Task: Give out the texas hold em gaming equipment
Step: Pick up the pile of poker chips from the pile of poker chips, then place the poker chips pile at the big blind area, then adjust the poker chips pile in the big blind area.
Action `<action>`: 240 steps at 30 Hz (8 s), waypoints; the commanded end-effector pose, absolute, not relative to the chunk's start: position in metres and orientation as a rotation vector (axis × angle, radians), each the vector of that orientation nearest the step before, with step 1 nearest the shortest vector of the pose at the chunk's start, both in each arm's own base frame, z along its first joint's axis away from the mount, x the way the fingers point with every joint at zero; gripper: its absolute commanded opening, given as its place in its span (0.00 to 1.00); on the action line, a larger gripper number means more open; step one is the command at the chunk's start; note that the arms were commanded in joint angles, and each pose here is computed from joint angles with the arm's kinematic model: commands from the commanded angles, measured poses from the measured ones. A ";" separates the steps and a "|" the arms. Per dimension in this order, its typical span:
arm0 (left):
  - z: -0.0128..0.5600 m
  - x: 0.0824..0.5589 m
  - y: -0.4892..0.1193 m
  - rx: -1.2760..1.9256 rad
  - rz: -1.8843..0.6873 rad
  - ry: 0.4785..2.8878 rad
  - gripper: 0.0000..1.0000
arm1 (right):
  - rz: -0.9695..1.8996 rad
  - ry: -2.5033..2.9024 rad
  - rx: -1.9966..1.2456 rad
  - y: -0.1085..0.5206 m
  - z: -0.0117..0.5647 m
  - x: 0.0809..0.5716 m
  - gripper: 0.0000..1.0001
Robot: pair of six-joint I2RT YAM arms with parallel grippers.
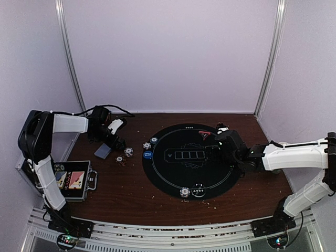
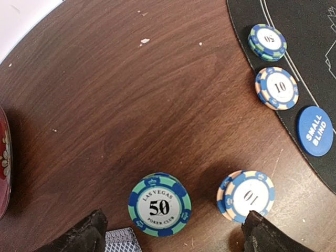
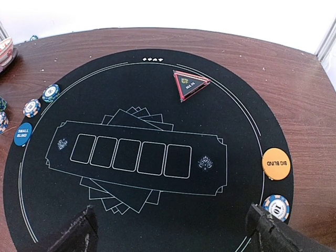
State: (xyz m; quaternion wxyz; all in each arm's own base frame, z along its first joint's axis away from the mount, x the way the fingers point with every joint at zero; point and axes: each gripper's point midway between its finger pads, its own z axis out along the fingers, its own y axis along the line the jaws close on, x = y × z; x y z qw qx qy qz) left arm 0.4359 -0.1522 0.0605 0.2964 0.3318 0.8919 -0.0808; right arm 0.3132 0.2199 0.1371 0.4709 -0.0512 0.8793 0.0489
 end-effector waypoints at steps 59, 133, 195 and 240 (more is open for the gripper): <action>0.052 0.462 -0.149 0.853 -0.312 2.364 0.25 | 0.102 2.133 -0.129 0.220 0.143 0.312 1.00; 0.058 0.254 -0.690 1.618 -0.706 1.475 0.23 | 0.405 1.633 0.361 0.102 0.296 0.254 1.00; 0.205 0.259 -0.529 1.589 -0.386 1.550 0.98 | 0.187 1.966 0.203 0.135 0.235 0.272 1.00; 0.196 0.318 -0.226 1.143 -0.263 1.810 0.98 | -0.188 2.502 0.126 0.118 0.038 0.277 0.65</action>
